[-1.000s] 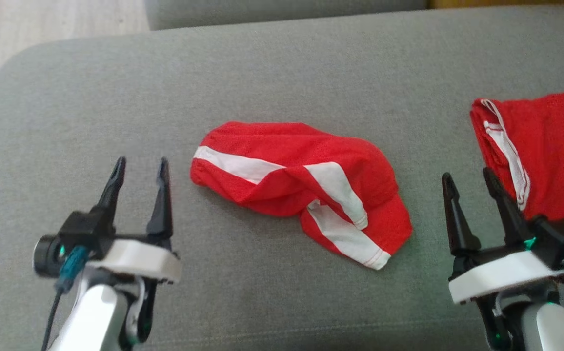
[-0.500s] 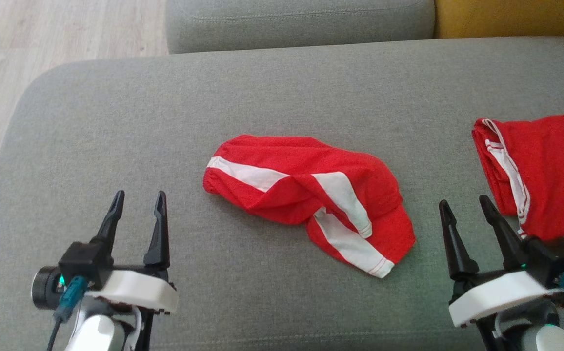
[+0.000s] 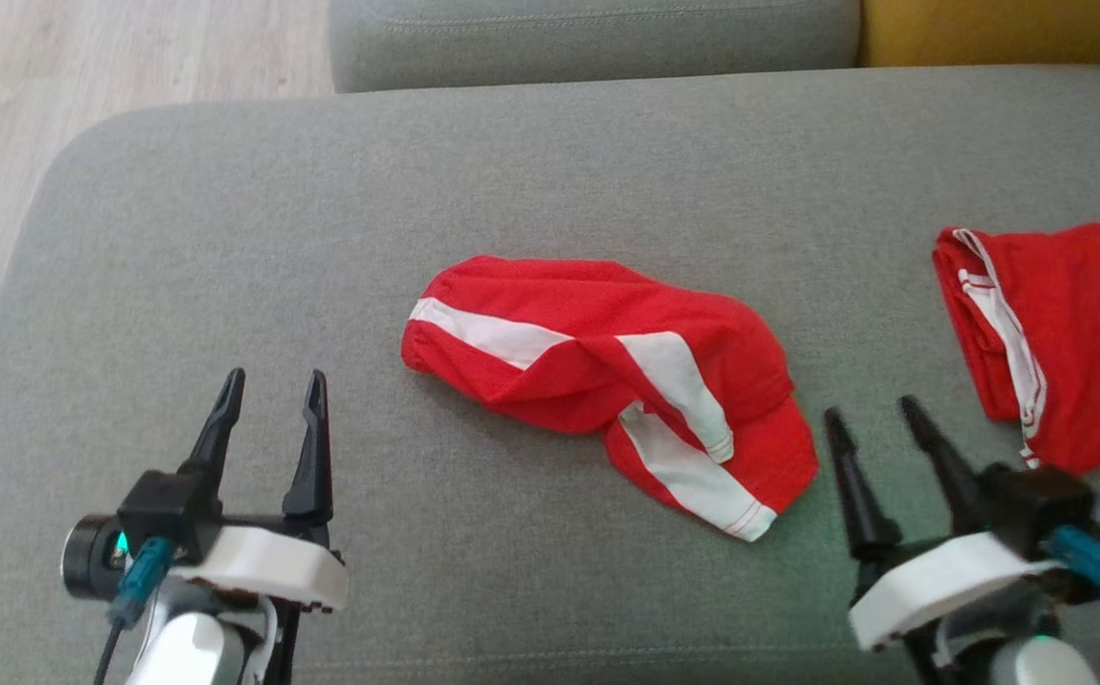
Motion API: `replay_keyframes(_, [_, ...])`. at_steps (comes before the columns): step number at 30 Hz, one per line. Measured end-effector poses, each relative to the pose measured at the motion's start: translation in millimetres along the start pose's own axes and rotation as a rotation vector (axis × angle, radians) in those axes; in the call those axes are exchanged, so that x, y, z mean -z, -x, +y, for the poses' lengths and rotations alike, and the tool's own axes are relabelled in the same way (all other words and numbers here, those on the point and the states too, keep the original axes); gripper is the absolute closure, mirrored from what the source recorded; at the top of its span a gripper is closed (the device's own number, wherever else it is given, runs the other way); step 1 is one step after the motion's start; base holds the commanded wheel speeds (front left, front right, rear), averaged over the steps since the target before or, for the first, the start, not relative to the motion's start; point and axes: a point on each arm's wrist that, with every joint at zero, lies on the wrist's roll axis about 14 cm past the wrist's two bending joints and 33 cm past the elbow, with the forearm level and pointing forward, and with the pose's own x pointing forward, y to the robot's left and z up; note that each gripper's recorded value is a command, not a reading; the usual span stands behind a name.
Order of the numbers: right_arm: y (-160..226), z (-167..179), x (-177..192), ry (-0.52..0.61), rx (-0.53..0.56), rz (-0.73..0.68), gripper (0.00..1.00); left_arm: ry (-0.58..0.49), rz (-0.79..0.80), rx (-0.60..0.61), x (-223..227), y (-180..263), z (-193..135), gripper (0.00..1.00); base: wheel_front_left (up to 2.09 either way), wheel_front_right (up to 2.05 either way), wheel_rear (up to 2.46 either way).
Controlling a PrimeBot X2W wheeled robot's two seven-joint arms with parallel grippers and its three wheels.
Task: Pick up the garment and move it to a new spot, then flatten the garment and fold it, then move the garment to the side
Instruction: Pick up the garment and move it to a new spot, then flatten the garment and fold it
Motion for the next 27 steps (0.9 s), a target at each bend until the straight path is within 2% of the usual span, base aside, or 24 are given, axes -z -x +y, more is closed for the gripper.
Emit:
replay_keyframes(9, [-20,52,61,0.006,-0.168,0.207,0.00,0.000,0.011,-0.016,5,-5,6,0.00,0.00,0.00,0.00])
replay_keyframes(17, [-47,57,91,0.062,-0.206,0.301,0.00,0.006,0.013,-0.036,7,-12,13,0.00,0.00,0.00,0.00])
replay_keyframes(19, [-49,55,98,0.060,-0.203,0.320,0.82,0.008,0.021,-0.044,9,-11,15,0.00,0.00,0.00,0.00])
replay_keyframes(20, [-51,54,100,0.059,-0.201,0.326,1.00,0.008,0.024,-0.047,10,-11,16,0.00,0.00,0.00,0.00])
replay_keyframes(27, [-58,35,89,0.052,-0.143,0.267,1.00,-0.002,0.023,-0.045,11,-13,17,0.00,0.00,0.00,0.00])
